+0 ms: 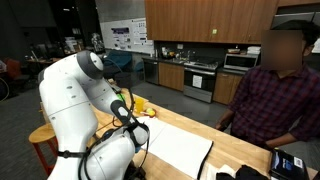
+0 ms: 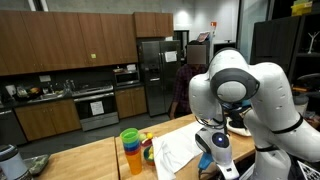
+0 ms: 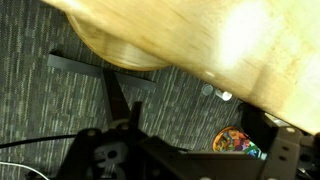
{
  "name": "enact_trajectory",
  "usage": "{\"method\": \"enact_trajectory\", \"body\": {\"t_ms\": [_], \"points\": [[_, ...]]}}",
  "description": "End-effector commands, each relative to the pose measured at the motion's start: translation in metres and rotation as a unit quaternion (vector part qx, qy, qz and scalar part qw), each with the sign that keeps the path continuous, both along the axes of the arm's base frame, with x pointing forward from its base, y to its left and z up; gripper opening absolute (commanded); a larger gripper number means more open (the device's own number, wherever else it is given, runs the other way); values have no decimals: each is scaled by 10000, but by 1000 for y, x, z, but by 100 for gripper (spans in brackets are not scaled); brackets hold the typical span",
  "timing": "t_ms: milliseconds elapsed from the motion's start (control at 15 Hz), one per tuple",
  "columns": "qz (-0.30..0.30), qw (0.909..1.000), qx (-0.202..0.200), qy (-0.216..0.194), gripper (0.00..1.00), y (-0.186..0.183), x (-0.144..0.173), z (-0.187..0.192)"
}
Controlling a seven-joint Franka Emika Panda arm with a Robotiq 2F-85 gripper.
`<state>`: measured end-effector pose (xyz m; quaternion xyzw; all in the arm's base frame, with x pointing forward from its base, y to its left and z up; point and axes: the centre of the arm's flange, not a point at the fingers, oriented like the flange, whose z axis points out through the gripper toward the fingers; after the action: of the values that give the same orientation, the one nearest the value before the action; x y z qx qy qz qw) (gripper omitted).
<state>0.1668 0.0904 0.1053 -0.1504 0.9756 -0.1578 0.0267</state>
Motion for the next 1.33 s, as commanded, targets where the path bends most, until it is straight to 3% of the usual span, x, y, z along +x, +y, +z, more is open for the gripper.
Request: {"method": "enact_trajectory", "body": {"t_ms": [0, 800, 1267], "points": [[-1, 10000, 0, 1, 100, 0, 0, 0], [-270, 9984, -370, -338, 100, -19, 7, 63], [-393, 9985, -343, -191, 100, -41, 33, 116]]}}
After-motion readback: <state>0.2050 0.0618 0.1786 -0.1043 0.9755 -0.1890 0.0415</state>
